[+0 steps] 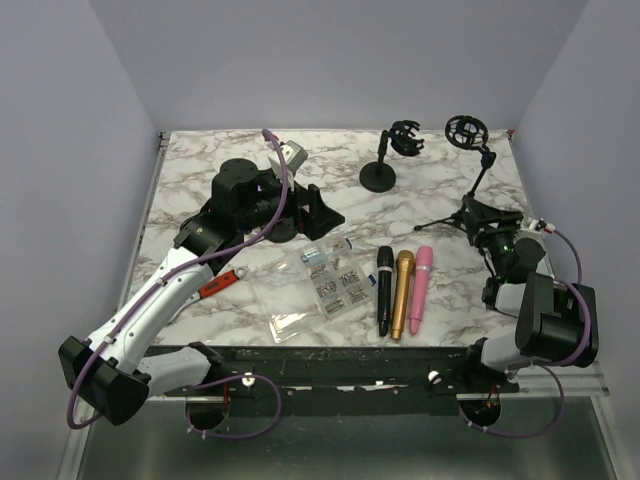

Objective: Remove the microphone from the stand

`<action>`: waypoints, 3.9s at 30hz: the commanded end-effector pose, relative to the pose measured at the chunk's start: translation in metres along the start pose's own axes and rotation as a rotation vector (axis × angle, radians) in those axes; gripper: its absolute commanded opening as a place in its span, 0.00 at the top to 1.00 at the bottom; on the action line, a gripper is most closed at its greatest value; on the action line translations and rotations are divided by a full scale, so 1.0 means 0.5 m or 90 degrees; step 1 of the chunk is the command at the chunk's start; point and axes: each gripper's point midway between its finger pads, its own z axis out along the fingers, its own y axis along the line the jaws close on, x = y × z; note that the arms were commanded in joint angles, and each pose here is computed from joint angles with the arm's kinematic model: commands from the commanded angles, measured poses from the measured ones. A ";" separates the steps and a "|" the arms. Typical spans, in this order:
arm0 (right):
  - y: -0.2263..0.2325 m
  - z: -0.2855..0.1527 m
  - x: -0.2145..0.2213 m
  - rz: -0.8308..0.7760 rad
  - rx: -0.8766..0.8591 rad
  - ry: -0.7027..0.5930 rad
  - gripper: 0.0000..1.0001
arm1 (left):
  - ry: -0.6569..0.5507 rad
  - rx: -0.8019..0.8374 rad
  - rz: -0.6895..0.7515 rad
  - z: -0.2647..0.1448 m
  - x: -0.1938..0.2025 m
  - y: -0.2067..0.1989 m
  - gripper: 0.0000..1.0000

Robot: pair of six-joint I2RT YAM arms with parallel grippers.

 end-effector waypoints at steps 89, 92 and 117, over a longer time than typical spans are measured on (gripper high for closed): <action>-0.113 0.022 -0.119 -0.592 0.493 -0.078 0.99 | 0.006 0.034 -0.014 0.005 0.008 -0.020 0.01; -0.111 0.025 -0.120 -0.645 0.536 -0.079 0.99 | 0.006 0.033 -0.015 0.004 0.008 -0.019 0.01; -0.029 0.056 -0.079 -0.811 0.617 -0.085 0.66 | 0.001 0.035 -0.012 -0.001 0.004 -0.023 0.01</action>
